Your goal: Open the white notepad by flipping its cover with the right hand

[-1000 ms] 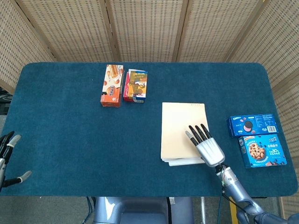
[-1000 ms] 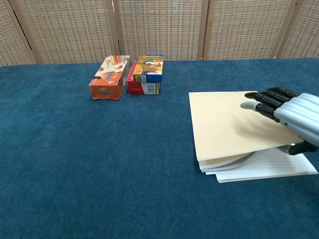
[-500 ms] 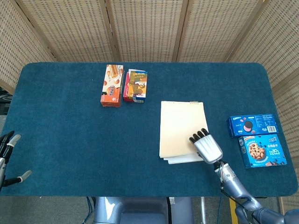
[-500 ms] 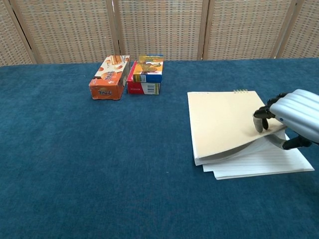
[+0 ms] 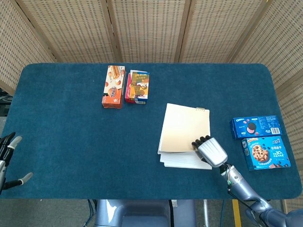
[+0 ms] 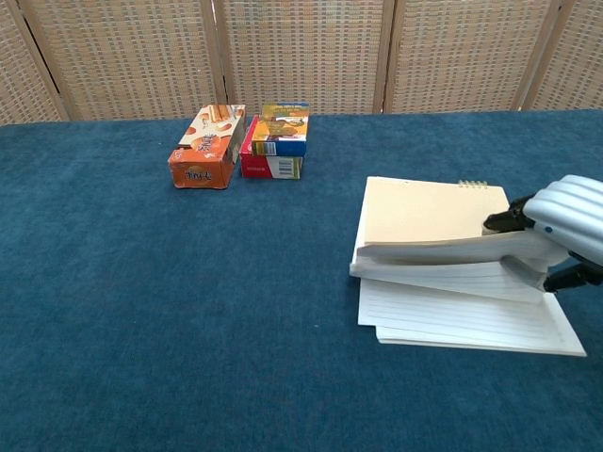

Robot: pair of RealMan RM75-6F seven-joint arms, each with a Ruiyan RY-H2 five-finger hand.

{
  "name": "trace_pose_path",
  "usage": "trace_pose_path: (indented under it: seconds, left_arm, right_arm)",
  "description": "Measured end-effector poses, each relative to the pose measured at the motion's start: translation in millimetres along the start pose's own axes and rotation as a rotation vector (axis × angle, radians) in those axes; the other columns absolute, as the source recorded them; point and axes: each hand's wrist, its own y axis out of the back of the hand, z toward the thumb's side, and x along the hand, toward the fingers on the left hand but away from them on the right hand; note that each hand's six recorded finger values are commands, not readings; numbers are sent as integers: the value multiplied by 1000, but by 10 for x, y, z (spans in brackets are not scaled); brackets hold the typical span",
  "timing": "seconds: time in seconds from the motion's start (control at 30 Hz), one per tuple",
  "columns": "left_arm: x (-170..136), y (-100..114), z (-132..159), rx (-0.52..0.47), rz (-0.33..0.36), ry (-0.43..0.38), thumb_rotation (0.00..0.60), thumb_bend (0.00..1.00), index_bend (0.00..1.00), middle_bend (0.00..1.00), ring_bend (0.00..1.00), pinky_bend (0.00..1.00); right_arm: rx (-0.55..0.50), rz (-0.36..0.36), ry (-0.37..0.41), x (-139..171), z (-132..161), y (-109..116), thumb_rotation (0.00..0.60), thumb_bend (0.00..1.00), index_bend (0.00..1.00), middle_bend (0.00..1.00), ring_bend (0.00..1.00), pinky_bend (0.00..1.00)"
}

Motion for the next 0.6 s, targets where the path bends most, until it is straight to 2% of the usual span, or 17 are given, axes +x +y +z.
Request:
trace_pose_path:
  seconds: [0.27, 0.6]
  left_arm:
    - [-12, 1, 3, 1, -1, 1, 600, 0, 0, 0, 0, 0]
    - [-17, -15, 6, 7, -9, 7, 600, 0, 0, 0, 0, 0]
  right_arm:
    - [-33, 12, 85, 299, 35, 97, 600, 672, 637, 638, 518, 558]
    - [-113, -35, 160, 759, 100, 471, 600, 672, 642, 643, 521, 558]
